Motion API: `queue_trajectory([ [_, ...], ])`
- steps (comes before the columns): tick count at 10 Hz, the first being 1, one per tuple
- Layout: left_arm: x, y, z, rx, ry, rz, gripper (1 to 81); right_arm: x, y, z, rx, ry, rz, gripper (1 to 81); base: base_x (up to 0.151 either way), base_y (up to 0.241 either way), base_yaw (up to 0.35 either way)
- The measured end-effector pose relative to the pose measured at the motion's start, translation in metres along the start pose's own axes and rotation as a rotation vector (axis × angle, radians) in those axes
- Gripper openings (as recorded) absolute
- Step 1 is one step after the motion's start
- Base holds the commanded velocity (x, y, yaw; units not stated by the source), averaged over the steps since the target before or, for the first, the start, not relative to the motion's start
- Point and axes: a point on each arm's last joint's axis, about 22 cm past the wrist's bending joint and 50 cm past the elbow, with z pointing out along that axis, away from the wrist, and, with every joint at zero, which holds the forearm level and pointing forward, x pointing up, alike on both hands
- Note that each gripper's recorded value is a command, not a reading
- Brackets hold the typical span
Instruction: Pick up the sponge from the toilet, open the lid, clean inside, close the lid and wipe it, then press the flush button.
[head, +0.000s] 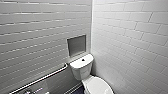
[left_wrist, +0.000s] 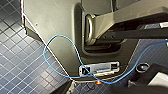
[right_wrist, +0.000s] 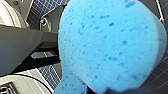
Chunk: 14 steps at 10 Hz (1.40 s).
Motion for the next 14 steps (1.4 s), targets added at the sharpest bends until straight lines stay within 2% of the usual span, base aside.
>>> queue_trajectory([
  [4,0.025,0.001,-0.002,-0.001,0.077,0.031,81.1,0.019,-0.003,0.001,0.01,0.063,-0.041,1.0,0.0,0.0,0.0],
  [5,0.022,0.0,-0.002,0.0,0.075,0.031,81.1,0.017,-0.002,0.001,0.007,0.062,-0.04,1.0,0.0,0.0,0.0],
  [6,0.017,-0.003,-0.001,0.008,0.068,0.028,81.1,0.016,-0.001,0.002,-0.004,0.053,-0.033,1.0,0.0,0.0,0.0],
  [8,0.016,-0.018,-0.003,0.039,0.066,0.015,81.1,0.01,0.013,0.002,-0.062,0.018,-0.023,1.0,0.0,0.0,0.0],
  [11,0.033,-0.012,-0.003,0.028,0.085,-0.063,81.1,-0.004,0.016,0.005,-0.108,-0.03,-0.011,1.0,0.0,0.0,0.0],
  [12,0.041,-0.009,-0.004,0.024,0.097,-0.065,81.1,-0.01,0.018,0.006,-0.132,-0.051,-0.009,1.0,0.0,0.0,0.0],
  [14,0.038,-0.02,-0.006,0.039,0.094,-0.071,81.1,-0.006,0.016,0.009,-0.148,-0.056,-0.011,1.0,0.0,0.0,0.0],
])
